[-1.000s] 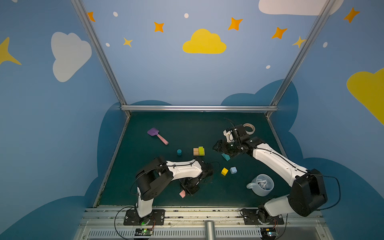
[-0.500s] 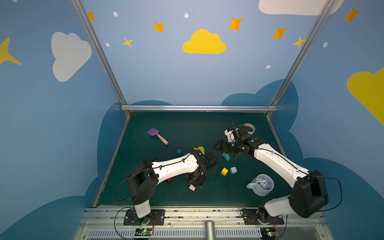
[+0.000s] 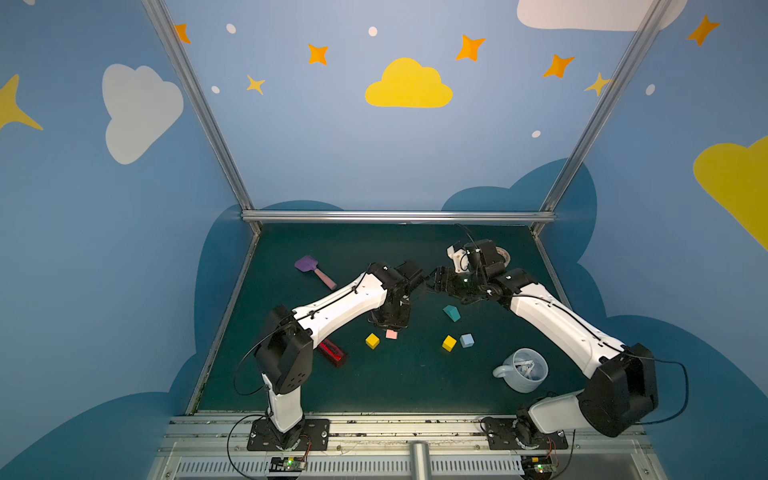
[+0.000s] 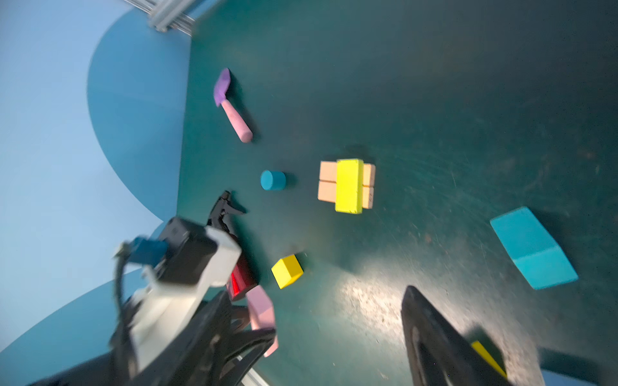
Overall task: Build the wood block tower
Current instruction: 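Lift the pink block with the left gripper and carry it over the wooden stack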
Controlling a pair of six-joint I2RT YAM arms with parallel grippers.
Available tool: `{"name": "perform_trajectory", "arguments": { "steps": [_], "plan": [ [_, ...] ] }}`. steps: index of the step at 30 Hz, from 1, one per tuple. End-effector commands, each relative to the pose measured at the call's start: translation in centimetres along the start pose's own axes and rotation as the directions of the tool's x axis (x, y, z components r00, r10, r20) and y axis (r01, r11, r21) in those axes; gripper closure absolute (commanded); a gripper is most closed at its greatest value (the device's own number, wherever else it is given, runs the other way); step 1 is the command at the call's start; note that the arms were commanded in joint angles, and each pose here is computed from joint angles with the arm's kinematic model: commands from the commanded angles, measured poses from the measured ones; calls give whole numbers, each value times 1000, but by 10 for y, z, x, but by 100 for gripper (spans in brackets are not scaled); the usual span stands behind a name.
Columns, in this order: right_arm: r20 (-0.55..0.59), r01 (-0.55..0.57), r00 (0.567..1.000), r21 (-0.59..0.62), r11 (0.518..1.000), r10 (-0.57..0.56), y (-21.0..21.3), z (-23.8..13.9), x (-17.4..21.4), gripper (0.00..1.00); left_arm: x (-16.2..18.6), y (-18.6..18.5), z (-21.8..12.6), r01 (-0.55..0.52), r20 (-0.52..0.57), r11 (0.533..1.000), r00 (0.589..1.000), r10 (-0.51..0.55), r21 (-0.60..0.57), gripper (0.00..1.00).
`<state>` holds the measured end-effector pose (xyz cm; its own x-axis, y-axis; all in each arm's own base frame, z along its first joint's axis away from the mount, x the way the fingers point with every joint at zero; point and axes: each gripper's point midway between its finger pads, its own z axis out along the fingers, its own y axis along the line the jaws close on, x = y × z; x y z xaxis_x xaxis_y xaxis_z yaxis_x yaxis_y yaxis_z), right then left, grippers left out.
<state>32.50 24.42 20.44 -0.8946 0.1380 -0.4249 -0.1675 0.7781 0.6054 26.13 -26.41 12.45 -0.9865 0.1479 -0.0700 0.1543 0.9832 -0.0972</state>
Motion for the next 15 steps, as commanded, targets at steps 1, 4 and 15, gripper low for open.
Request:
{"name": "perform_trajectory", "arguments": {
  "steps": [1,4,15],
  "plan": [
    [-81,-27,996,132,991,38,-38,1,17,22,-45,26,-9,165,72,986,984,-165,1,95],
    [-87,-26,996,138,990,38,-39,2,14,23,-67,32,1,207,68,978,976,-206,-1,95],
    [-109,-35,993,145,989,51,-43,10,6,23,-114,68,32,242,62,959,970,-235,-149,95]
  ]
}}
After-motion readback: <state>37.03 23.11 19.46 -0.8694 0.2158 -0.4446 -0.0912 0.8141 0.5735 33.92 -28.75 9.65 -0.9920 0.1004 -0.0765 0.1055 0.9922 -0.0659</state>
